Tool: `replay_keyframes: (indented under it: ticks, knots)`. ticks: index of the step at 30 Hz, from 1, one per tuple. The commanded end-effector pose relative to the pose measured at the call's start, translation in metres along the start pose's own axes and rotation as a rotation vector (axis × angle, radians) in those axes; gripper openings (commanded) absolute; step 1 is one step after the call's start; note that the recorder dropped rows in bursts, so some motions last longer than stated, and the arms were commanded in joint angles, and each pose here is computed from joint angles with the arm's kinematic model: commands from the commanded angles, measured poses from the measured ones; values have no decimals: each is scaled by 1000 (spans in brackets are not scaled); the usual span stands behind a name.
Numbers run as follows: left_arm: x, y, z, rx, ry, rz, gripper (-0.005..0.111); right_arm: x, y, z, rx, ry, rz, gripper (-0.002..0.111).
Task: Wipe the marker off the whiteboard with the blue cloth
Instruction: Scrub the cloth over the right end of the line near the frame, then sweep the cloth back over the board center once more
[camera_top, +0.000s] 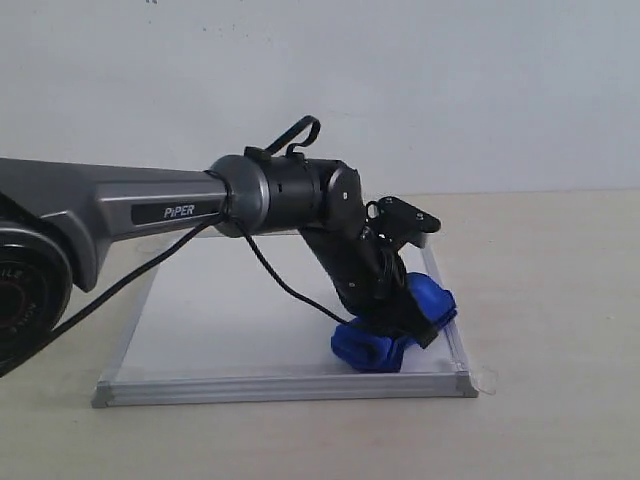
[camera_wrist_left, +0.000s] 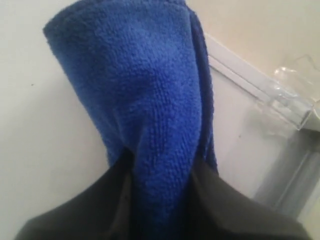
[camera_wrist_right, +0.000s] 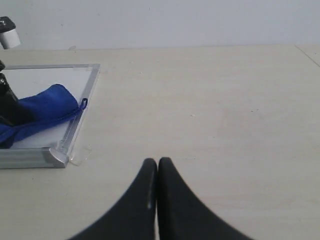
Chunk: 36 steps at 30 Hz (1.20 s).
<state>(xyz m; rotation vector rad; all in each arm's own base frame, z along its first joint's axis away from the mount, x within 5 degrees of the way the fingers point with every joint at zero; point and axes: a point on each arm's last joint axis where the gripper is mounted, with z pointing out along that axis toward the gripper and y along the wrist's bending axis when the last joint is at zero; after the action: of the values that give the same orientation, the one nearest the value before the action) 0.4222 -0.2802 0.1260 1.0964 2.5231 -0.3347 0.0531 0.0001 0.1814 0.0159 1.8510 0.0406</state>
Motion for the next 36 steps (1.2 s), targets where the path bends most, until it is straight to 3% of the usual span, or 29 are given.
replay_keyframes:
  ticks: [1, 6, 9, 13, 21, 24, 27, 36]
  knots:
    - [17, 34, 4, -107, 67, -94, 4, 1, -1, 0, 10, -2, 1, 0]
    - [70, 133, -24, -269, 215, -383, 4, 1, -1, 0, 10, -2, 1, 0]
    - [88, 157, -33, -284, 259, -481, 4, 1, -1, 0, 10, -2, 3, 0]
    - [84, 133, -17, -257, 267, -381, 4, 1, -1, 0, 10, -2, 3, 0]
    - [31, 31, 3, -69, 118, -101, 4, 1, -1, 0, 10, -2, 3, 0]
    - [22, 11, 1, -48, 93, -50, 4, 1, -1, 0, 10, -2, 3, 0]
    - [23, 17, 0, -62, 92, -49, 4, 1, -1, 0, 10, -2, 3, 0]
    - [77, 120, -24, -251, 218, -403, 4, 1, -1, 0, 9, -2, 8, 0]
